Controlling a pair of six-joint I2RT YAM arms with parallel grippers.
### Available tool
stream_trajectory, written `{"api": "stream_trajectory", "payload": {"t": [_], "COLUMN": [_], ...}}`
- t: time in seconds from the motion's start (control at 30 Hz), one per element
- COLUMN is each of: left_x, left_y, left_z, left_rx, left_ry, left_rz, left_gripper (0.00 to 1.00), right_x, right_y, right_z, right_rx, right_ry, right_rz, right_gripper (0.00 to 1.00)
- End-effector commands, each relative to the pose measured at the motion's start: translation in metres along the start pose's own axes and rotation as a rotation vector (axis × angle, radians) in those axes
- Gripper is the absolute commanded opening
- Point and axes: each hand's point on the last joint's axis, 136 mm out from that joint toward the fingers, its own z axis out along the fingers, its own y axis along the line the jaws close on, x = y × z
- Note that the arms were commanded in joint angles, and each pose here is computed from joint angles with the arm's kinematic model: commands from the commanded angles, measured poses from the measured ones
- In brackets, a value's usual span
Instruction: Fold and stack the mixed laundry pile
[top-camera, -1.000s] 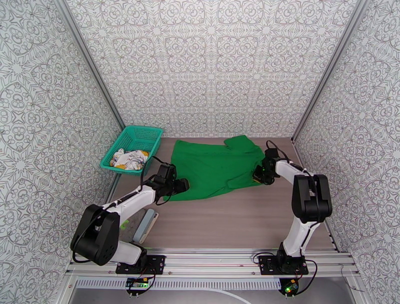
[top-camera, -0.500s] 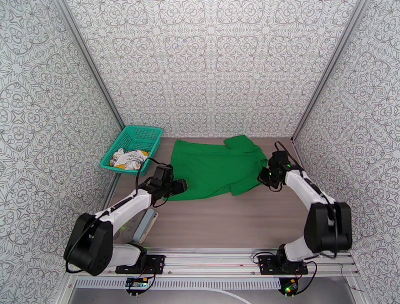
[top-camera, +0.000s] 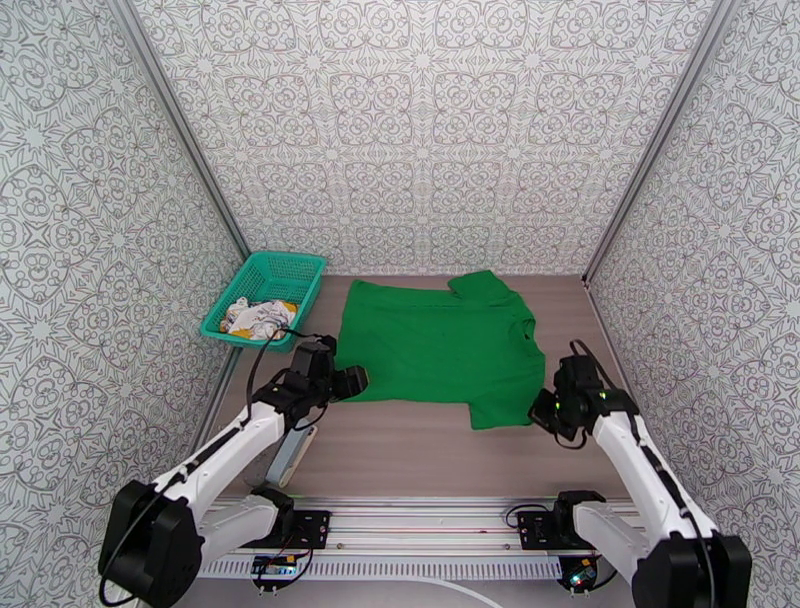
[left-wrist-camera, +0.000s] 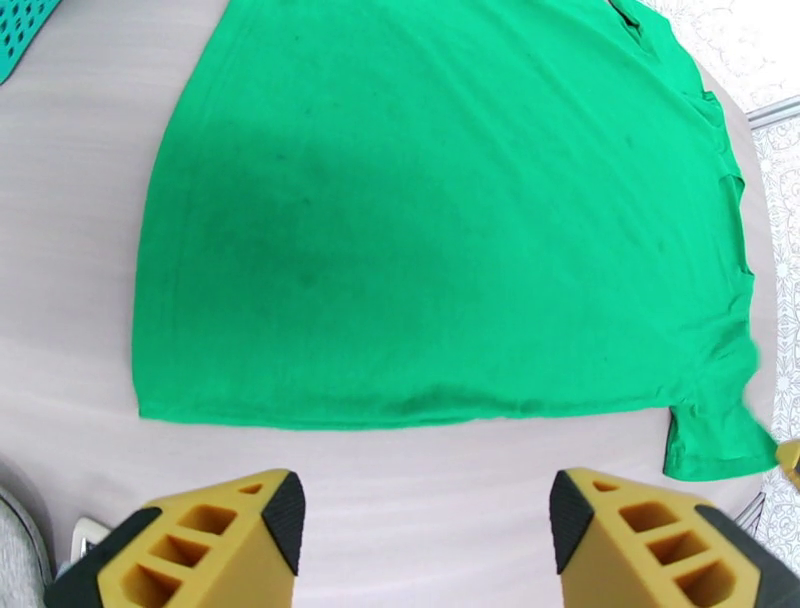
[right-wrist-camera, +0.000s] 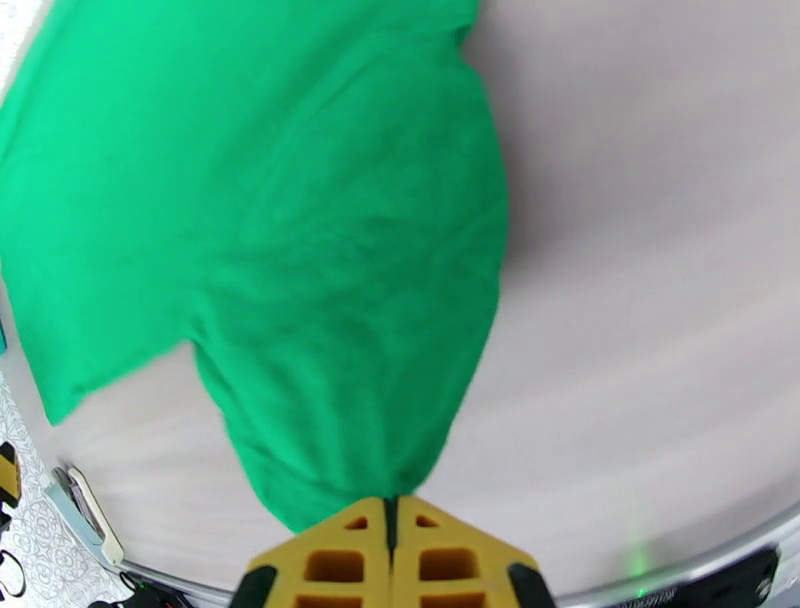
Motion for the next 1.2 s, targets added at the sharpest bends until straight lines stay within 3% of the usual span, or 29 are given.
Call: {"api": "stream_trajectory", "payload": {"t": [0.0, 0.07, 0.1, 0.3, 0.57, 0.77, 1.17], "left_x": [0.018, 0.021, 0.023, 0.038, 0.046, 0.032, 0.020], "left_y": [0.014, 0.017, 0.018, 0.046, 0.090, 0.089, 0.093], "left_z": [-0.001, -0.003, -0.004, -0.007, 0.007, 0.025, 0.061], "left_rx": [-0.040, -0.050, -0.053, -0.177, -0.273, -0.265, -0.315], "left_ry": [0.046, 0.054, 0.057, 0.111, 0.117, 0.105, 0.090], "left_rz": [-0.013, -0.014, -0.016, -0.064, -0.251, -0.301, -0.335], "left_gripper": [0.70, 0.70, 0.70, 0.71, 0.73, 0.69, 0.56], "right_x": [0.016, 0.022, 0.024, 0.012, -0.015, -0.015, -0.013], "right_y": [-0.017, -0.023, -0.024, -0.006, 0.010, 0.022, 0.002], "right_z": [0.005, 0.005, 0.002, -0.021, 0.011, 0.039, 0.040], "right_rx": [0.053, 0.074, 0.078, 0.026, 0.010, -0.062, -0.042], "right_ry": [0.035, 0.048, 0.047, 0.002, 0.012, 0.097, 0.090], "right_rz": [0.059, 0.074, 0.076, 0.043, 0.033, 0.085, 0.135], "right_gripper": [0.10, 0.26, 0.29, 0.32, 0.46, 0.47, 0.48]}}
